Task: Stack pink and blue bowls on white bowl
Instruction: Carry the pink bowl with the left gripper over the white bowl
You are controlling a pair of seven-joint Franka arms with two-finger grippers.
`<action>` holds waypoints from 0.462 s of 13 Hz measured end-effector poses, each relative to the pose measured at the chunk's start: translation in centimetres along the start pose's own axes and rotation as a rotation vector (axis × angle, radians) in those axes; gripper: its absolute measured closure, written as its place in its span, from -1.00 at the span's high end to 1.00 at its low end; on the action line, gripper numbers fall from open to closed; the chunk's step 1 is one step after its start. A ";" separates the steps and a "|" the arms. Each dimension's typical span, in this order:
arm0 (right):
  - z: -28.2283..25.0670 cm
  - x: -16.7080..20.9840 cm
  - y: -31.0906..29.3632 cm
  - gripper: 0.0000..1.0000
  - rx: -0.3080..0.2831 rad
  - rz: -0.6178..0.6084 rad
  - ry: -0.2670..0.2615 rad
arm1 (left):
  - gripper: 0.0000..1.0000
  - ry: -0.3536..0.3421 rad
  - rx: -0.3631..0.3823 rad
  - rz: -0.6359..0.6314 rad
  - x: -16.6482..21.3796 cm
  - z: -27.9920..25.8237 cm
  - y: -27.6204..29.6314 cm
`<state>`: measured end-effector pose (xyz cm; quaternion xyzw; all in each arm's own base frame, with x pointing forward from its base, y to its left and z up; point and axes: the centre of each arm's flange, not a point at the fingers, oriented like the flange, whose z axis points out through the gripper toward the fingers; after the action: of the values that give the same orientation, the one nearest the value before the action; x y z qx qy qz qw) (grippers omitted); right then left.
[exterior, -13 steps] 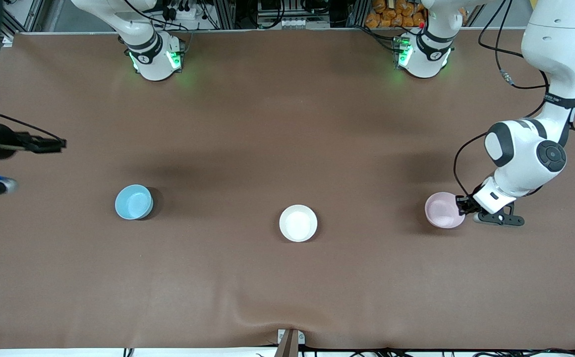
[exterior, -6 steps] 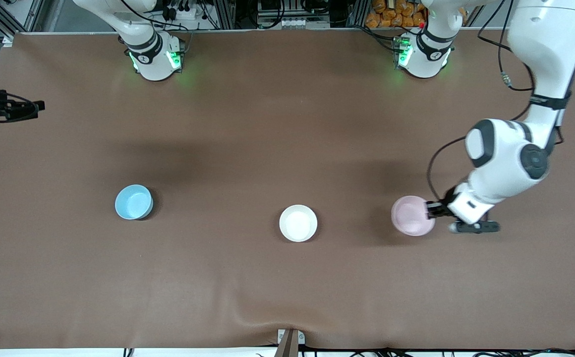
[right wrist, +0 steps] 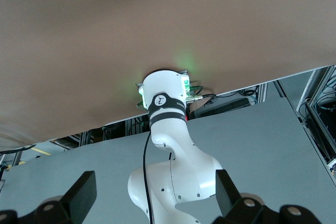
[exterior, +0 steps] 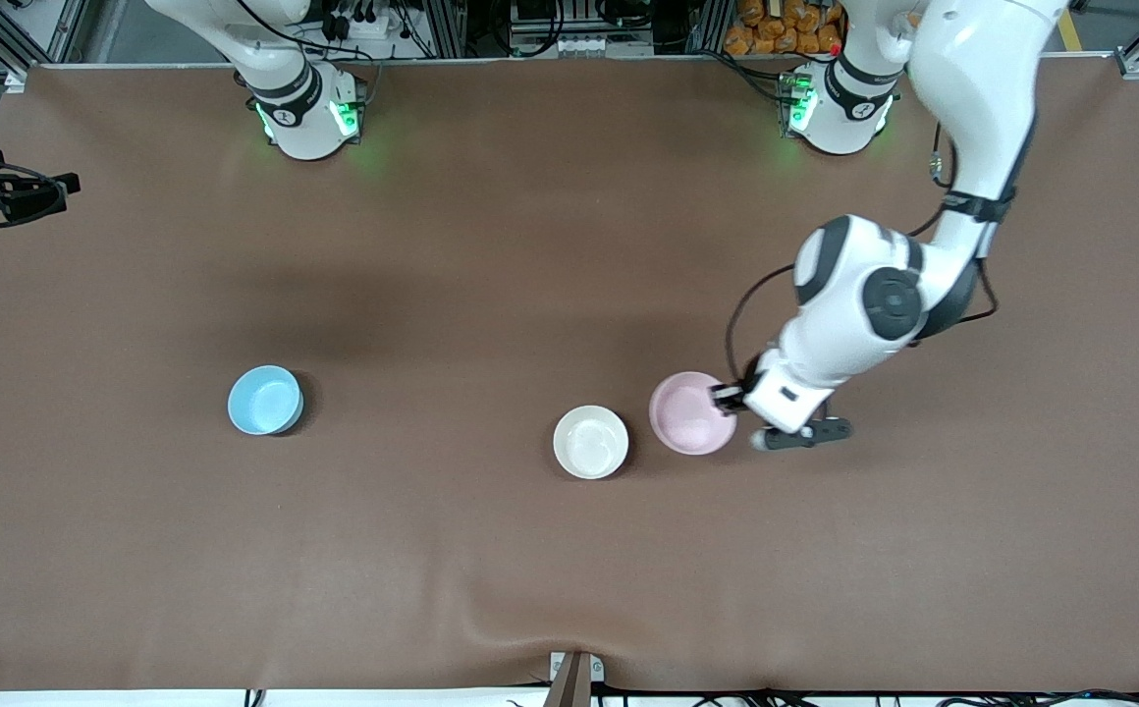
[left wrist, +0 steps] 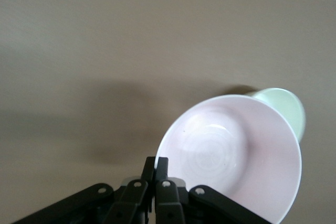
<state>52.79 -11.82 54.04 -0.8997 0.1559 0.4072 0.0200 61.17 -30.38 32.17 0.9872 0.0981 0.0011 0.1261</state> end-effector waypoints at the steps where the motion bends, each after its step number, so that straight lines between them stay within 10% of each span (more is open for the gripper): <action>1: -0.2 0.2 -0.1 1.00 0.001 -0.002 0.023 | -0.94 0.002 0.014 -0.008 -0.8 1.0 2.3; 6: -2.2 1.5 -2.6 1.00 -0.006 -0.039 0.216 | -0.94 0.012 0.035 -0.040 -0.8 5.7 6.7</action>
<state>56.11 -10.06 54.20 -0.9413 0.1385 0.3077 0.0082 61.83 -38.34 28.37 0.9870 0.1186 0.0029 0.1084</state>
